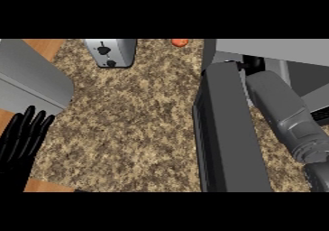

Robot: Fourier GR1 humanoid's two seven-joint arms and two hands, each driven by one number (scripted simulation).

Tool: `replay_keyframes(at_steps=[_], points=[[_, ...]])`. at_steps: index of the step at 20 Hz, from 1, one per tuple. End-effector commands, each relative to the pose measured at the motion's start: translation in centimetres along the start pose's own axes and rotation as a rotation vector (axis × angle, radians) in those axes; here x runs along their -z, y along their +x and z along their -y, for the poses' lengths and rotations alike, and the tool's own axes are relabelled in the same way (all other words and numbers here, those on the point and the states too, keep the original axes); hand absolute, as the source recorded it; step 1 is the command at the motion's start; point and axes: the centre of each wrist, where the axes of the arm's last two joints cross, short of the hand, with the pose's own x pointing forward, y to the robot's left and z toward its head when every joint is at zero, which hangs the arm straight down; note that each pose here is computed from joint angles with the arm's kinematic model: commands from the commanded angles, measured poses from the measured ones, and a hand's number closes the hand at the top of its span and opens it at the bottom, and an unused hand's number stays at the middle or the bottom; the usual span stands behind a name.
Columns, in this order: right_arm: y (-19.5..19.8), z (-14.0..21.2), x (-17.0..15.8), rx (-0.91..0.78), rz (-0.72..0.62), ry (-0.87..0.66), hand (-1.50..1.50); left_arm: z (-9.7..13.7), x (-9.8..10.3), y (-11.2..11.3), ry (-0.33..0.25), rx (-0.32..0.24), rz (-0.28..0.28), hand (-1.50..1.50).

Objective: Pick up the milk, place it into the microwave and close the microwave

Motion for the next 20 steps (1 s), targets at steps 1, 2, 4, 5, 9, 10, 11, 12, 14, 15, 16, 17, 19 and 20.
replay_keyframes(at_steps=[1, 2, 4, 5, 9, 10, 11, 12, 14, 15, 16, 17, 19, 20], points=[[1.2, -2.0, 0.1, 0.085, -0.051, -0.007, -1.5, 0.2, 0.5, 0.0, -0.014, 0.003, 0.013, -1.5], [1.4, -2.1, 0.2, 0.09, -0.055, -0.014, -1.5, 0.8, 0.9, 0.0, -0.016, 0.004, 0.012, -1.5], [0.9, -0.8, 0.4, 0.08, -0.046, -0.007, -1.5, 1.1, 0.7, -0.3, -0.009, 0.0, -0.004, -1.5], [0.7, -2.1, -0.5, 0.091, -0.062, -0.005, -1.5, 1.1, 0.6, -0.1, -0.021, 0.012, -0.003, -1.5], [-0.3, -0.4, -0.5, 0.074, -0.053, -0.019, -1.5, 1.5, 0.6, -0.1, -0.014, 0.006, 0.012, -1.5], [-0.3, -0.9, -0.7, 0.081, -0.042, -0.025, -1.5, 2.2, 0.7, -0.2, -0.019, 0.008, -0.003, -1.5], [-0.6, -0.1, -0.5, 0.083, -0.046, -0.016, -1.5, 2.2, 0.9, -1.0, -0.011, -0.01, -0.019, -1.5], [-0.5, -0.3, -0.6, 0.08, -0.053, -0.002, -1.5, 2.6, 0.4, -1.2, -0.017, -0.02, -0.014, -1.5], [-1.1, -0.6, -1.3, 0.097, -0.058, -0.015, -1.5, 3.3, 1.0, -0.7, -0.03, -0.006, -0.01, -1.5], [-1.6, 0.7, -1.1, 0.086, -0.057, 0.0, -1.5, 2.5, 1.0, -0.8, -0.004, 0.003, 0.001, -1.5], [-1.7, 0.9, -1.2, 0.106, -0.051, -0.001, -1.5, 2.8, 0.3, -0.6, -0.028, -0.008, 0.005, -1.5], [-2.2, 0.7, -1.8, 0.109, -0.056, 0.028, -1.5, 3.4, 0.3, -0.7, -0.02, -0.014, -0.011, -1.5], [-2.2, 0.6, -1.9, 0.141, -0.053, 0.036, -1.5, 3.3, 1.0, -0.6, -0.026, -0.019, 0.014, -1.5], [-2.4, 1.2, -1.7, 0.167, -0.053, 0.041, -1.5, 3.5, 0.8, -0.6, -0.025, -0.017, 0.005, -1.5]])
